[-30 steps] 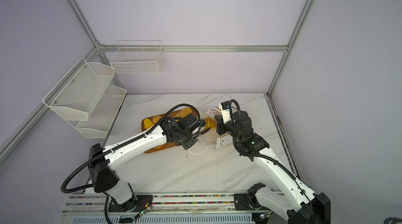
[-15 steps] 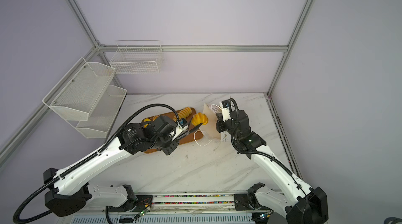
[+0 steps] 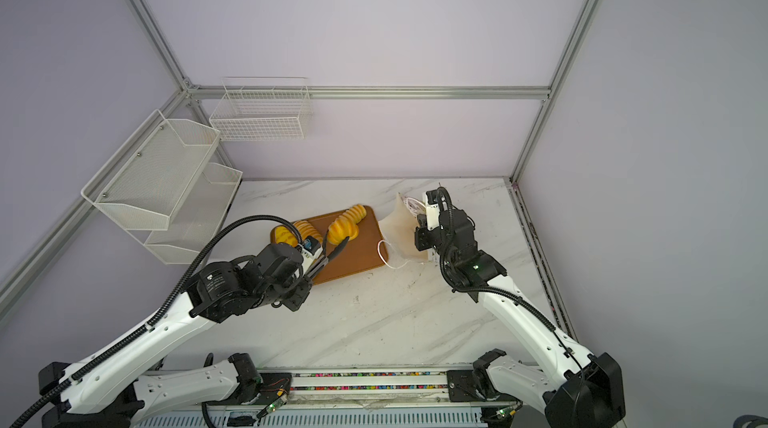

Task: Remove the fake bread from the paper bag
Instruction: 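Carry the bread in the left tongs over the tray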

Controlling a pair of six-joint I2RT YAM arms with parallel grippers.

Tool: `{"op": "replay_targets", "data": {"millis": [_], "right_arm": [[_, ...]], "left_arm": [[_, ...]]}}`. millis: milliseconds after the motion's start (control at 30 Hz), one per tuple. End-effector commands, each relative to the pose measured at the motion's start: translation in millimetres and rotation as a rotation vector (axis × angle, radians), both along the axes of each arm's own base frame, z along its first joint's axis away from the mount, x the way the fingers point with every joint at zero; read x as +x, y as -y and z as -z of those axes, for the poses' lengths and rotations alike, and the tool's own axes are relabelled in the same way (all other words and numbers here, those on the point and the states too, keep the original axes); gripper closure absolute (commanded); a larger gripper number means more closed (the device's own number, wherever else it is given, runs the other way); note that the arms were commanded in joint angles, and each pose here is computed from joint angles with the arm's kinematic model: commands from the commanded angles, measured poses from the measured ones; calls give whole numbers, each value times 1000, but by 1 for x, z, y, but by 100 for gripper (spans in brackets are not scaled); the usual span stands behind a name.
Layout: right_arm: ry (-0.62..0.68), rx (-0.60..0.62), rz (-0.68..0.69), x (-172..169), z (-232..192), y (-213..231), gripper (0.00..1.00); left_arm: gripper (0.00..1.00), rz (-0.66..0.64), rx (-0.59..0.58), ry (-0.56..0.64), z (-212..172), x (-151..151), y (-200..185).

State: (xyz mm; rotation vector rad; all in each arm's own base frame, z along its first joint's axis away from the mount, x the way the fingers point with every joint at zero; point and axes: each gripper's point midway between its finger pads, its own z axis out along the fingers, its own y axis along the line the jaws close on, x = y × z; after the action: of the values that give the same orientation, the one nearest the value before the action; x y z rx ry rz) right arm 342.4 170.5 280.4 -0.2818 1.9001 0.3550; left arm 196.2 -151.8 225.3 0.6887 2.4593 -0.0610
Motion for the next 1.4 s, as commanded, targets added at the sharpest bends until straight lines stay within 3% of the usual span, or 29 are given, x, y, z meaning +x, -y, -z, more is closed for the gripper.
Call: {"op": "replay_targets", "data": {"millis": [0,200,533,733,1000,1367], "right_arm": [[40,1,34,-2,-16,7,100],[51,-7,43,-3,-19,10,100],[52,-5,26,-7,-19,10,100],[61,-14,22,-7,-22,9,100],[77,-30,4,-9,-23,8,100],[91,-53,-29,-11,-22,5,100]], "left_arm": [[95,-47,-92,-11,12,11,15],[97,-55,-145,-37,36,31,40],[97,-110,-175,-5,62,98,69],[97,-127,-175,-74,91,129,80],[98,-190,-165,-62,104,164,84],[95,-254,-138,-80,118,186,75]]}}
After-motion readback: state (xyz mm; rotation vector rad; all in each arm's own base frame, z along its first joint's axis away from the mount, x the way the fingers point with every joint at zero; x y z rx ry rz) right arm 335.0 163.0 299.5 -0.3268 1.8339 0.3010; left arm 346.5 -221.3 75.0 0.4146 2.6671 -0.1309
